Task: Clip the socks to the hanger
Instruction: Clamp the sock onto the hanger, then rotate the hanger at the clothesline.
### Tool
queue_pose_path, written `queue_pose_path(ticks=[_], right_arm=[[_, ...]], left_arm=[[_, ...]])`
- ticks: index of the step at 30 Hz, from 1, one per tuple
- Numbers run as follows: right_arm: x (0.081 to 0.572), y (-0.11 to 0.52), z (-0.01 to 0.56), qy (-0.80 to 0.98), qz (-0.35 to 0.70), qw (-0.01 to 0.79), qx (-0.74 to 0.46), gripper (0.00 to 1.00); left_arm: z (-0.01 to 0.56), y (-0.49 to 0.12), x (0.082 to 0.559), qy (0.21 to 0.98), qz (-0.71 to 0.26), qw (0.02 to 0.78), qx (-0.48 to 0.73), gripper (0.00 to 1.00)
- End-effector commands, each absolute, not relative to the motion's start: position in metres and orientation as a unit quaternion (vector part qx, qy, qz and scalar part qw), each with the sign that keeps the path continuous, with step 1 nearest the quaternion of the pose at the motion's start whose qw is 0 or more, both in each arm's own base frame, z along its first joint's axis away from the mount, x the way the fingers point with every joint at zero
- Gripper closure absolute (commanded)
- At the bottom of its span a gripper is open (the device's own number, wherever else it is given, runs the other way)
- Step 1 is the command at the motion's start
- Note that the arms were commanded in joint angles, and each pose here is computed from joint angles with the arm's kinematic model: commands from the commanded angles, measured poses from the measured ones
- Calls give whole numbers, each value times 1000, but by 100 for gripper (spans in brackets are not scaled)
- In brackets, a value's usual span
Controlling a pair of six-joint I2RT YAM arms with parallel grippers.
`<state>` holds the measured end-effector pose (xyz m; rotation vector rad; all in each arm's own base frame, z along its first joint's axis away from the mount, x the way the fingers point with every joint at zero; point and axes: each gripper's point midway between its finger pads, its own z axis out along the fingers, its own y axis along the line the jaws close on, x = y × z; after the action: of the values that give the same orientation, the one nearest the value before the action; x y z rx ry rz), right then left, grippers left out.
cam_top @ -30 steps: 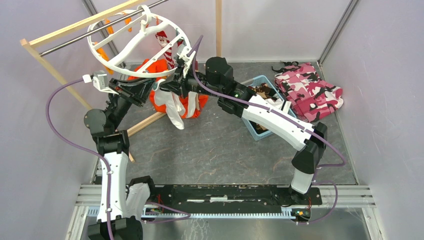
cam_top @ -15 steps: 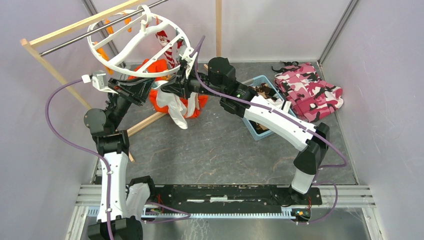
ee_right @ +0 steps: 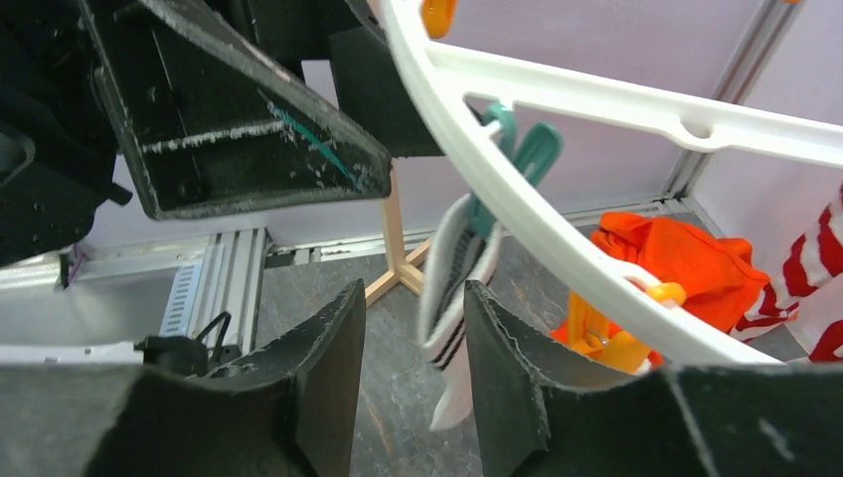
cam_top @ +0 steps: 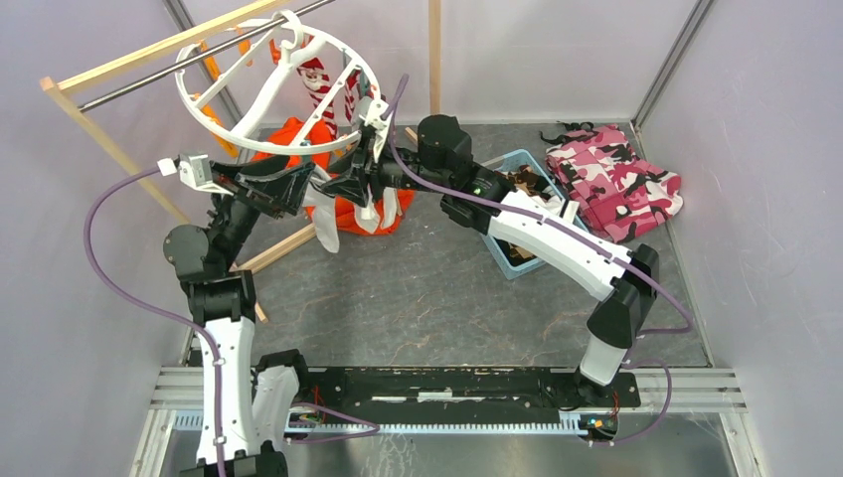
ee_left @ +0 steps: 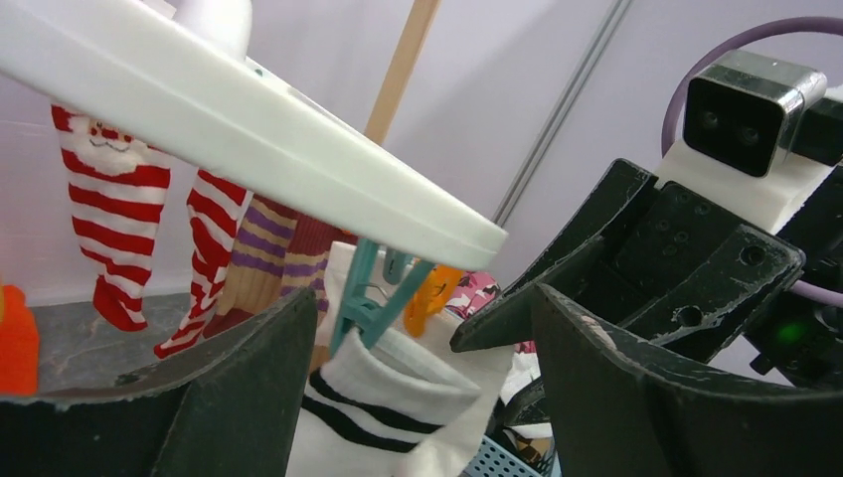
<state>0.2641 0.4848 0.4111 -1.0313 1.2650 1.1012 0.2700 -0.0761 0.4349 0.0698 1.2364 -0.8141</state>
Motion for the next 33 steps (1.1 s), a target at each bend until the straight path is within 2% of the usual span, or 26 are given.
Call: queue_pose_path(ticks=[1, 5, 8, 12, 20, 28, 30, 33], right_arm=[[238, 461, 444, 455, 489, 563, -488, 47], [227, 437, 431, 420, 493, 533, -544, 34], [215, 416, 420, 399, 500, 510, -575, 30], [216, 390, 404, 404, 498, 492, -588, 29], [279, 307, 337, 535, 411, 501, -542, 27], [311, 223, 278, 631, 352, 493, -485, 26], [316, 208, 269, 644, 336, 493, -479, 26], [327, 187, 255, 672, 318, 484, -461, 26]], left_arm=[[442, -72, 255, 571, -330, 751, 34, 12], [426, -72, 240, 600, -305, 739, 31, 6], [413, -72, 229, 621, -293, 726, 28, 4], [399, -75, 215, 636, -283, 717, 35, 2], [334, -80, 203, 653, -269, 705, 70, 2], [304, -55, 220, 574, -203, 792, 52, 0], [296, -49, 230, 574, -195, 794, 45, 3], [283, -44, 248, 592, -190, 782, 41, 12]])
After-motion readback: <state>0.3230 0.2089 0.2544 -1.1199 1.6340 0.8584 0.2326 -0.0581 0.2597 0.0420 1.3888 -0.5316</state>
